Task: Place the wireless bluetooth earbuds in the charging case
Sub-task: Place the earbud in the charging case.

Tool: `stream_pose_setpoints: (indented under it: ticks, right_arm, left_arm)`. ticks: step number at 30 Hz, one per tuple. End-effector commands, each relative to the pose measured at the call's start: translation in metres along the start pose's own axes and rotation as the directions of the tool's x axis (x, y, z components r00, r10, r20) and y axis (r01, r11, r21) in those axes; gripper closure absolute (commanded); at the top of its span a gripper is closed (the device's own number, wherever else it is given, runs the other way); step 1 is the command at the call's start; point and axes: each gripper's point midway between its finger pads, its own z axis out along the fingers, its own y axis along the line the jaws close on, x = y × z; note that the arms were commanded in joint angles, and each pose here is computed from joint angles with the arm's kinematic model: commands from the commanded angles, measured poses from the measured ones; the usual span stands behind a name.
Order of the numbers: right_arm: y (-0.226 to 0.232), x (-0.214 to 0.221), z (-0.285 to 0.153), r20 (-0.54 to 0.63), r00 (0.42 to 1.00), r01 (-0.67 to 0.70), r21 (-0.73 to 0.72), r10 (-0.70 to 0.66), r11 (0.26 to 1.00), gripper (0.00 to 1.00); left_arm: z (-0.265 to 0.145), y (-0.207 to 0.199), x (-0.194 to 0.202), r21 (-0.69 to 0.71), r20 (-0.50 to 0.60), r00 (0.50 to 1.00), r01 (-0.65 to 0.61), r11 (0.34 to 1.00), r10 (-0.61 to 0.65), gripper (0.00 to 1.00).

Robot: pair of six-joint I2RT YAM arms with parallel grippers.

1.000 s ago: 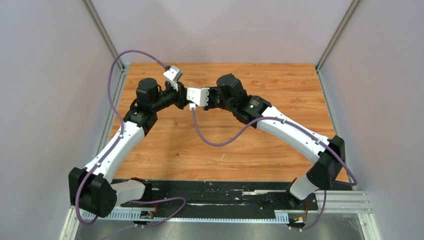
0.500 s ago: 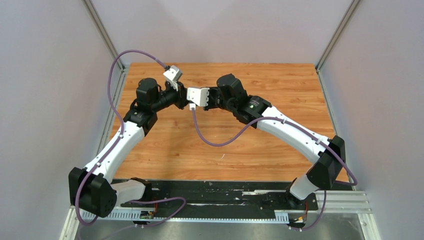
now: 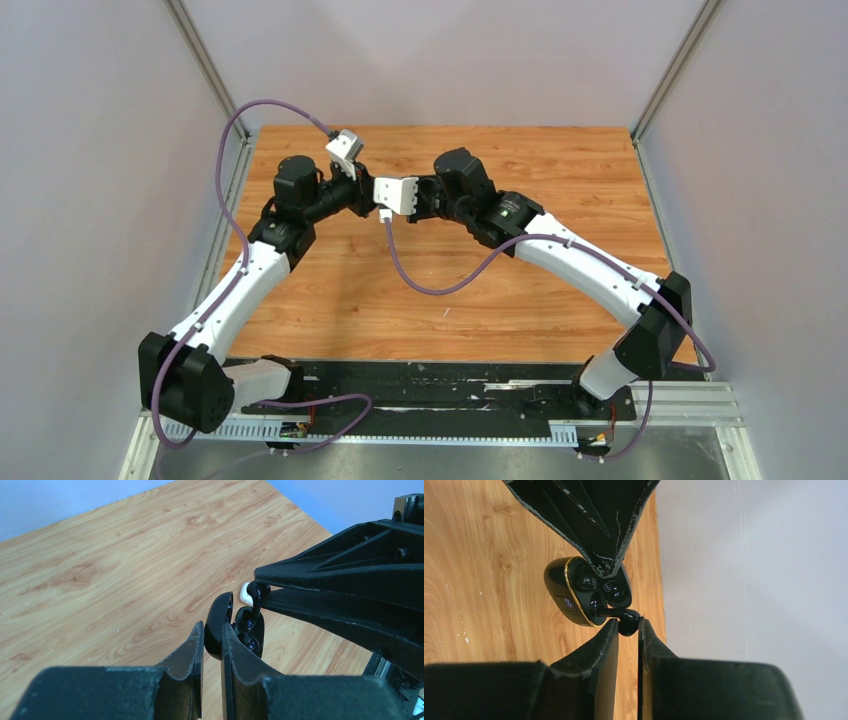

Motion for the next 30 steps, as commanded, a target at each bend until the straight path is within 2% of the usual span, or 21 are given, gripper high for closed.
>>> stream_pose_setpoints:
  ticks: [1,18,30]
  right_arm:
    - [-0.012,-0.014,-0.013,0.045,0.999,0.021,0.031,-0.022,0.999,1.00]
    - [-0.018,0.002,-0.005,-0.036,0.998,0.047,0.065,-0.045,0.997,1.00]
    - [-0.010,-0.004,0.000,-0.003,0.998,0.062,0.035,-0.062,0.997,1.00]
  left_arm:
    - [0.000,-0.005,-0.032,0.007,0.080,0.997,-0.011,1.000,0.011,1.00]
    - [-0.002,-0.012,-0.032,0.041,0.084,0.996,-0.020,0.999,0.017,1.00]
    - [-0.002,-0.015,-0.033,0.055,0.092,0.996,-0.004,0.998,-0.001,1.00]
